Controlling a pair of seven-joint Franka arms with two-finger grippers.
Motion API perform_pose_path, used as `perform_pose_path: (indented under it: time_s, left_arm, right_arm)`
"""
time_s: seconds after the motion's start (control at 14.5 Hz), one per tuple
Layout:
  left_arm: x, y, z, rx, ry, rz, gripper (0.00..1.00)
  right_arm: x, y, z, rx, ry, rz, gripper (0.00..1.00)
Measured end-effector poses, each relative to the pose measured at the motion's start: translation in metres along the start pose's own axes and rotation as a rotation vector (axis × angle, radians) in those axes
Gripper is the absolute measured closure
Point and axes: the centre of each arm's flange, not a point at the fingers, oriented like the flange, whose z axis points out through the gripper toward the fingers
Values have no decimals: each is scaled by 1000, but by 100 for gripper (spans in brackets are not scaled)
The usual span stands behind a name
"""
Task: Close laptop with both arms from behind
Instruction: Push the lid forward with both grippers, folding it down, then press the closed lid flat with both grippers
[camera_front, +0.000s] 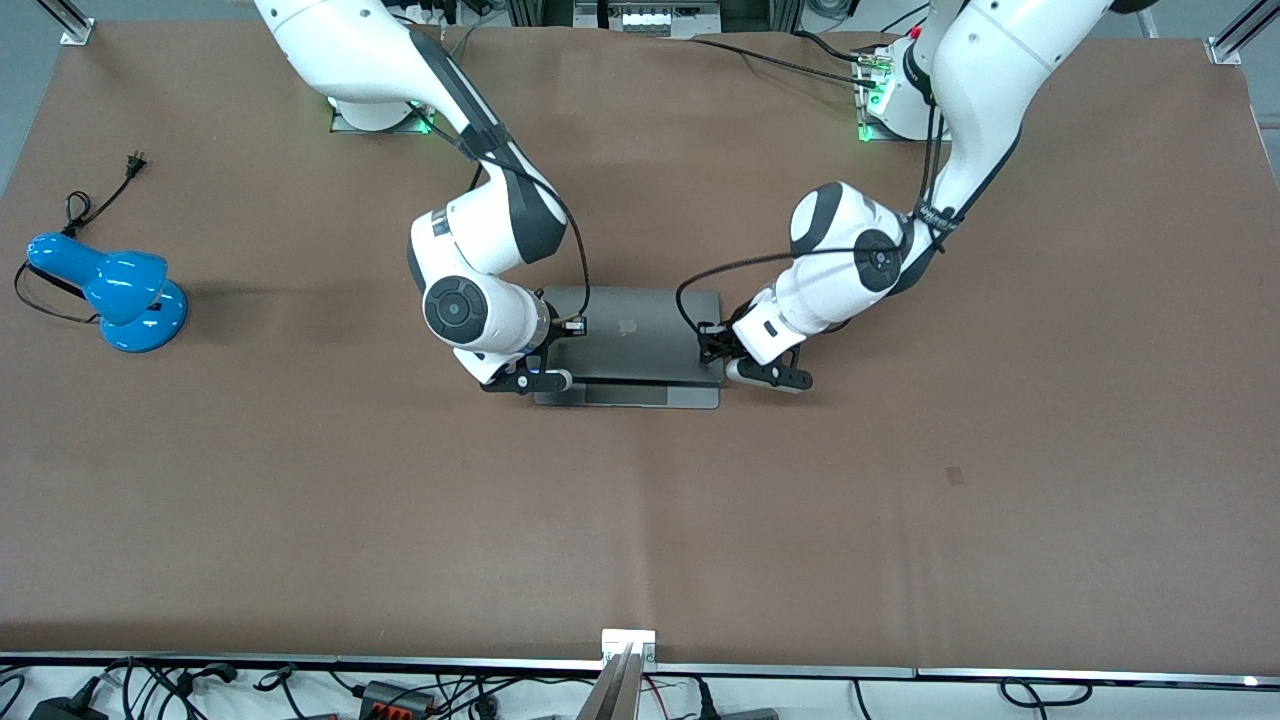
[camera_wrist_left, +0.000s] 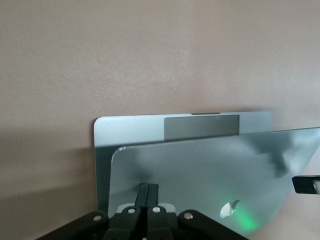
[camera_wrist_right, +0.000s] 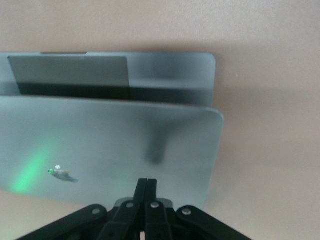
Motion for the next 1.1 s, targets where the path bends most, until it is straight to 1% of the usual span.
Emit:
perform_pose_path:
  time_s: [0.21,0.62,1.1]
  left_arm:
    - [4,-10,19,-11,-13,-24,99]
    - [6,-29,52,-15,-42,-62,99]
    - [6,-27,53,-3,-36,-52,99]
  right_arm:
    - [9,2,18,2,21,7,99]
    - [19,-1,31,4,34,6,99]
    - [22,3,49,-30,39,-8,99]
